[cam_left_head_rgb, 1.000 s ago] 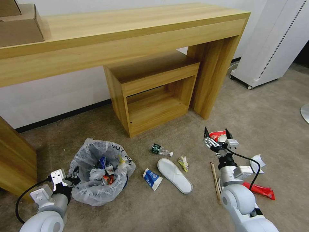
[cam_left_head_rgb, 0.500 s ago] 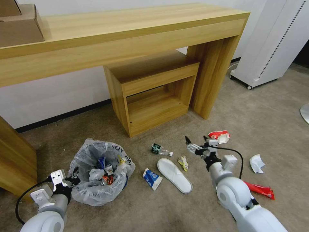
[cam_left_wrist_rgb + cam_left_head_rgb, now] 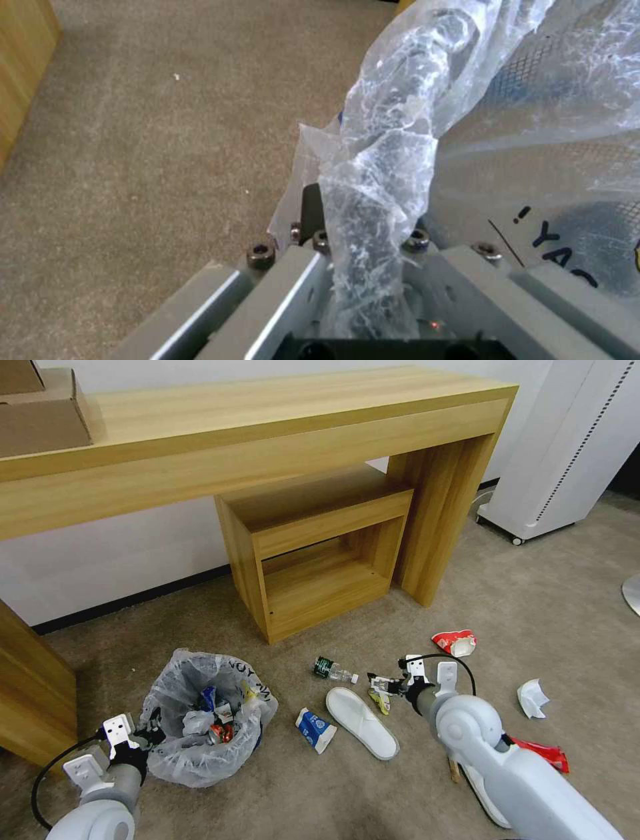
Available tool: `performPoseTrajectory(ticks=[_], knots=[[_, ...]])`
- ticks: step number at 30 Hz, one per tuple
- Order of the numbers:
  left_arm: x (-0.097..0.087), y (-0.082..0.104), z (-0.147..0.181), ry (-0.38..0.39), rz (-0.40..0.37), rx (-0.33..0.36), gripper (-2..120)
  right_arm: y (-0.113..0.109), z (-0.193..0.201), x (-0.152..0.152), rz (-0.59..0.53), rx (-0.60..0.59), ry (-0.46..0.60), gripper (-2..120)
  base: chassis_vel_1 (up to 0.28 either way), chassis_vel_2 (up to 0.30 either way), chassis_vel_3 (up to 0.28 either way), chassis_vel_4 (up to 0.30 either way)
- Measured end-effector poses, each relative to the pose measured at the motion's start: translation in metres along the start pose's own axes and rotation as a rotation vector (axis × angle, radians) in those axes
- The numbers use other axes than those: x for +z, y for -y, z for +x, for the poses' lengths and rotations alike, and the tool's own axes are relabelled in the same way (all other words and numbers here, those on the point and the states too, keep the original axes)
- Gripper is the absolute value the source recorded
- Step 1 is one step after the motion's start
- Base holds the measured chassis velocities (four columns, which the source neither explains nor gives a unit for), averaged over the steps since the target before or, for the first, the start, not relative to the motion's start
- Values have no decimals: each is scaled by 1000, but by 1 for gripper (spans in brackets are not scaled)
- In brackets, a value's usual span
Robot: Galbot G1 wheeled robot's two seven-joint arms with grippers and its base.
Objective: Pick up the trash bin and place the garbage on the floor into it.
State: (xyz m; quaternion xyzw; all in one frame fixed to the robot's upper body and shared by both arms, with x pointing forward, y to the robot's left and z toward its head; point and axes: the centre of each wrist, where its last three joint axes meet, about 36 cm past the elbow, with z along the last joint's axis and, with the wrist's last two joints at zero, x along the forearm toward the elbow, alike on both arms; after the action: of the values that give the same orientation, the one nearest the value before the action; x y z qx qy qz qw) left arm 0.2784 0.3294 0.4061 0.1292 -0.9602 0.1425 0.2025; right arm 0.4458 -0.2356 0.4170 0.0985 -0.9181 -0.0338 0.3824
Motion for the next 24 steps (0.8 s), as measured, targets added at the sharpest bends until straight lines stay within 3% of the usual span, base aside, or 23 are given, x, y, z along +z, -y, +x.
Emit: performPoseTrajectory(ticks=[9, 16, 24], knots=[[-2, 3, -11, 4, 4, 14, 0, 14, -50, 7, 49, 6, -151, 100, 0, 0, 0, 0], [-1, 6, -19, -6, 2, 31, 0, 24, -74, 18, 48, 41, -205, 100, 0, 0, 0, 0], [0, 6, -21, -8, 6, 31, 0, 9, -97, 19, 62, 0, -208, 100, 0, 0, 0, 0]])
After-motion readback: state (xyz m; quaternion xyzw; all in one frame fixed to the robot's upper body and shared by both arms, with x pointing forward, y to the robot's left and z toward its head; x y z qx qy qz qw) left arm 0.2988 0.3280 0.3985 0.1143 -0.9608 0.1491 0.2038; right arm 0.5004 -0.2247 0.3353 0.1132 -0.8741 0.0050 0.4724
